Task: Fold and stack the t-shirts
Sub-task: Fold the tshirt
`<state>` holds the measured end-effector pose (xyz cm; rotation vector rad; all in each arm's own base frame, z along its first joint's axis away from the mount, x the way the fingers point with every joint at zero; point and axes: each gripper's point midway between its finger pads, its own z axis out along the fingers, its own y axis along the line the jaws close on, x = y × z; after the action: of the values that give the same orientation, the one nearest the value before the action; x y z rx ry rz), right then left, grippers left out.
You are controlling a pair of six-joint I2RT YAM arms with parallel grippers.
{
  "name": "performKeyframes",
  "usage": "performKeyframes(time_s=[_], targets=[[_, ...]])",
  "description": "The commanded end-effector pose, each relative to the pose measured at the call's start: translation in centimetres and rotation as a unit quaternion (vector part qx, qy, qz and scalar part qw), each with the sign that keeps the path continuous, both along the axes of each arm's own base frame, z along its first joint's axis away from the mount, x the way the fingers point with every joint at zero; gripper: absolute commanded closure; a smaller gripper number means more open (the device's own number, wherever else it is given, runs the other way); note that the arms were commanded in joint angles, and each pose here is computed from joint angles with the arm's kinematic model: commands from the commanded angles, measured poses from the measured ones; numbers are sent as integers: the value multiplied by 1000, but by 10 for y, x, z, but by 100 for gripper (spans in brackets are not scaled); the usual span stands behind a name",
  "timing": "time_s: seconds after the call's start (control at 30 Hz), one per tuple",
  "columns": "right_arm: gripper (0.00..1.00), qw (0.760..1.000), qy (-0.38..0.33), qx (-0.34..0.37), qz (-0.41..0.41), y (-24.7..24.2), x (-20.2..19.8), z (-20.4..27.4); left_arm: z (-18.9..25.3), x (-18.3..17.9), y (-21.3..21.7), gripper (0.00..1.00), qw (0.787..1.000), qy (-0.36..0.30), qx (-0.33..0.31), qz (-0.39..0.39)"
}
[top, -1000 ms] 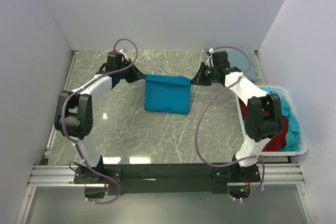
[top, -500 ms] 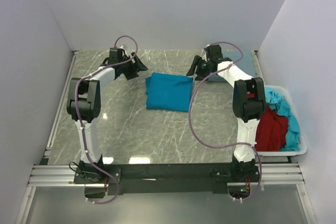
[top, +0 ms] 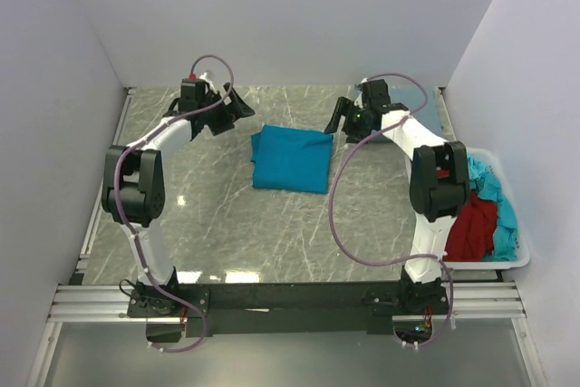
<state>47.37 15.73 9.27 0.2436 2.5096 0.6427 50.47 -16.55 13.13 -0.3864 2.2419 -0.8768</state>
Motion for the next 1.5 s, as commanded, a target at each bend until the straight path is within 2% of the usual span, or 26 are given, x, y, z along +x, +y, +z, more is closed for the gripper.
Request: performKeyframes(time_s=[0.0,0.1,0.13,0.2,0.23,0.27,0.4,0.47,0.7,0.9,0.93,0.97,1.0,1.07,1.2,1.27,1.3,1.47], targets=[[13,999,-48,-8,13,0,-5,26,35,1,-17,1,996,-70,4,-54],[13,999,-43,-15,14,-2,-8,19,29,7,-34,1,992,-73,6,-99],[13,999,-43,-16,12,-3,-7,18,34,15,-37,1,992,-79,9,-99],[13,999,-44,-18,6,-3,-1,15,12,21,-46,1,992,-62,28,-110],[13,999,-43,-17,4,-3,2,13,19,31,-49,1,991,-71,35,-107],[13,999,-43,-18,3,-2,4,12,1,33,-56,1,991,-54,44,-111],[14,999,-36,-21,-8,-3,15,5,-8,54,-70,1,990,-57,54,-114],[14,999,-34,-20,-12,-2,21,2,-31,56,-70,1,991,-30,68,-111],[22,1000,-17,2,-11,8,30,-19,-56,63,-77,11,992,-14,55,-115],[32,1000,-18,15,-7,13,35,-24,-61,60,-80,33,992,-11,46,-117],[33,1000,-15,18,-7,14,36,-26,-60,60,-80,47,992,-13,46,-116],[35,1000,-13,21,-5,16,36,-27,-59,60,-80,56,992,-15,45,-117],[36,1000,-12,22,-4,16,37,-28,-61,59,-80,62,992,-12,45,-117],[37,1000,-11,25,-4,17,37,-29,-61,58,-80,65,991,-12,47,-121],[51,999,-13,33,-2,21,38,-27,-64,55,-82,78,991,-3,44,-127],[58,999,-15,36,-3,21,39,-26,-59,54,-84,89,991,-9,36,-131],[61,999,-16,38,-1,22,39,-25,-57,54,-84,98,991,-10,34,-131],[79,999,-18,49,1,25,40,-20,-39,50,-86,100,990,-23,26,-137]])
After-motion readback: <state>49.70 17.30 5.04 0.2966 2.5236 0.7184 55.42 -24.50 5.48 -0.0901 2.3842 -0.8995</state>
